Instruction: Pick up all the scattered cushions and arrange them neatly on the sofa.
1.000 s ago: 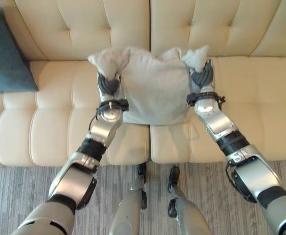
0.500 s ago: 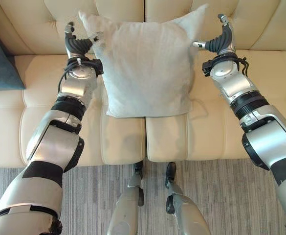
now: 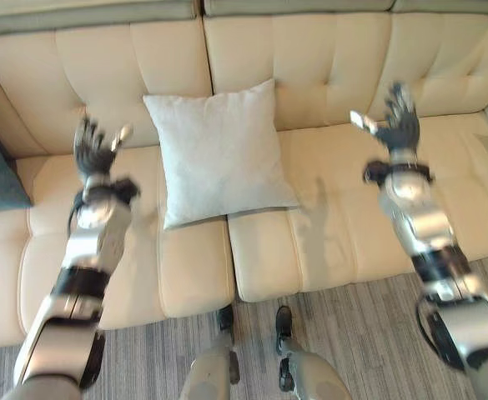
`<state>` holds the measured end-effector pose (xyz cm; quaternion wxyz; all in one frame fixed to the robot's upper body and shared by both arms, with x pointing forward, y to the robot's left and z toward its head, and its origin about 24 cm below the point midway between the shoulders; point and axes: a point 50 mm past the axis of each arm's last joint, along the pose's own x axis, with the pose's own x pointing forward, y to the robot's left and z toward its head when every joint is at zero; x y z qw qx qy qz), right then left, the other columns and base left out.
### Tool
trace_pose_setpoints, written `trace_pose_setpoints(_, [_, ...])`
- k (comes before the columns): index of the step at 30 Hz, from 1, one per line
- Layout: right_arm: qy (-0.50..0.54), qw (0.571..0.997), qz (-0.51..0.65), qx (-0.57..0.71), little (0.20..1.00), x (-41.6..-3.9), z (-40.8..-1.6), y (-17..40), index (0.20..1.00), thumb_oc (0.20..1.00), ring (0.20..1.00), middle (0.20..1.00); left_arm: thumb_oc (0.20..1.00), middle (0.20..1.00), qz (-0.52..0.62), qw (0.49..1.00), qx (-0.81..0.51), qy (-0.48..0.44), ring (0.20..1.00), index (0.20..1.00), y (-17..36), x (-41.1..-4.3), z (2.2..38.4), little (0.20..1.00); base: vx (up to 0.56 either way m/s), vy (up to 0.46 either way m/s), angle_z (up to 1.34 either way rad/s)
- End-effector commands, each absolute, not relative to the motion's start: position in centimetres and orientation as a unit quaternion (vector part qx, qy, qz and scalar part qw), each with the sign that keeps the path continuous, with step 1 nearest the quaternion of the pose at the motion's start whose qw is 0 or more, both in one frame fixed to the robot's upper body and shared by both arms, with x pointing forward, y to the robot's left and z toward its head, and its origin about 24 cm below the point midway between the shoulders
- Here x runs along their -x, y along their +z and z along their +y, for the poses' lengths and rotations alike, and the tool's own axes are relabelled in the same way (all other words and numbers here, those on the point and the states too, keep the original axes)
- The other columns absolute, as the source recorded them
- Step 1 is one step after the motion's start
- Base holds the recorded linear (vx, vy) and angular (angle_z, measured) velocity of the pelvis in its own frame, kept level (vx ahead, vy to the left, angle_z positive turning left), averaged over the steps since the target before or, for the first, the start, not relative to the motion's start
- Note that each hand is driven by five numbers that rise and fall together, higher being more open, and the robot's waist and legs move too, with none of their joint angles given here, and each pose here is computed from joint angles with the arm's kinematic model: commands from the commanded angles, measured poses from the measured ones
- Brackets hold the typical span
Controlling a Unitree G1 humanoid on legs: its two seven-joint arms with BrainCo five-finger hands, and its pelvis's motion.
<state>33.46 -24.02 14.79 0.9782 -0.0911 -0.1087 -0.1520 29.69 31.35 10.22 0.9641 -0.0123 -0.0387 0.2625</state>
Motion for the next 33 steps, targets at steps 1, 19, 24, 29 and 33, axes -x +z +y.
trace_pose_setpoints(1, [-0.157, 0.966, -0.089, 0.184, 1.000, -30.8, -27.5, 12.8, 1.000, 1.000, 1.000, 1.000, 1.000, 1.000, -0.017, 0.971, -0.036, 0.235, 1.000, 1.000, 7.6, -27.5, 31.0, 1.000, -0.02, 0.062, -0.23])
trace_pose_setpoints(19, [-0.163, 0.953, 0.198, 0.160, 1.000, -21.6, -26.7, -3.3, 1.000, 1.000, 1.000, 1.000, 1.000, 1.000, 0.209, 0.953, -0.019, 0.220, 1.000, 1.000, -4.3, -19.2, 27.6, 1.000, -0.10, -0.026, 0.05])
trace_pose_setpoints(24, [-0.146, 0.952, 0.222, 0.150, 1.000, -21.3, -25.9, -4.5, 1.000, 1.000, 1.000, 1.000, 1.000, 1.000, 0.217, 0.955, -0.047, 0.197, 1.000, 1.000, -4.5, -19.5, 27.4, 1.000, -0.15, -0.104, 0.05])
trace_pose_setpoints(29, [-0.113, 0.941, 0.268, 0.174, 1.000, -20.5, -25.2, -6.3, 1.000, 1.000, 1.000, 1.000, 1.000, 1.000, 0.238, 0.945, -0.018, 0.221, 1.000, 1.000, -5.6, -18.1, 27.5, 1.000, -0.21, -0.281, 0.02])
trace_pose_setpoints(33, [-0.089, 0.927, 0.307, 0.198, 1.000, -19.5, -24.9, -7.7, 1.000, 1.000, 1.000, 1.000, 1.000, 1.000, 0.261, 0.942, -0.017, 0.210, 1.000, 1.000, -6.4, -17.7, 26.9, 1.000, -0.36, -0.369, 0.08])
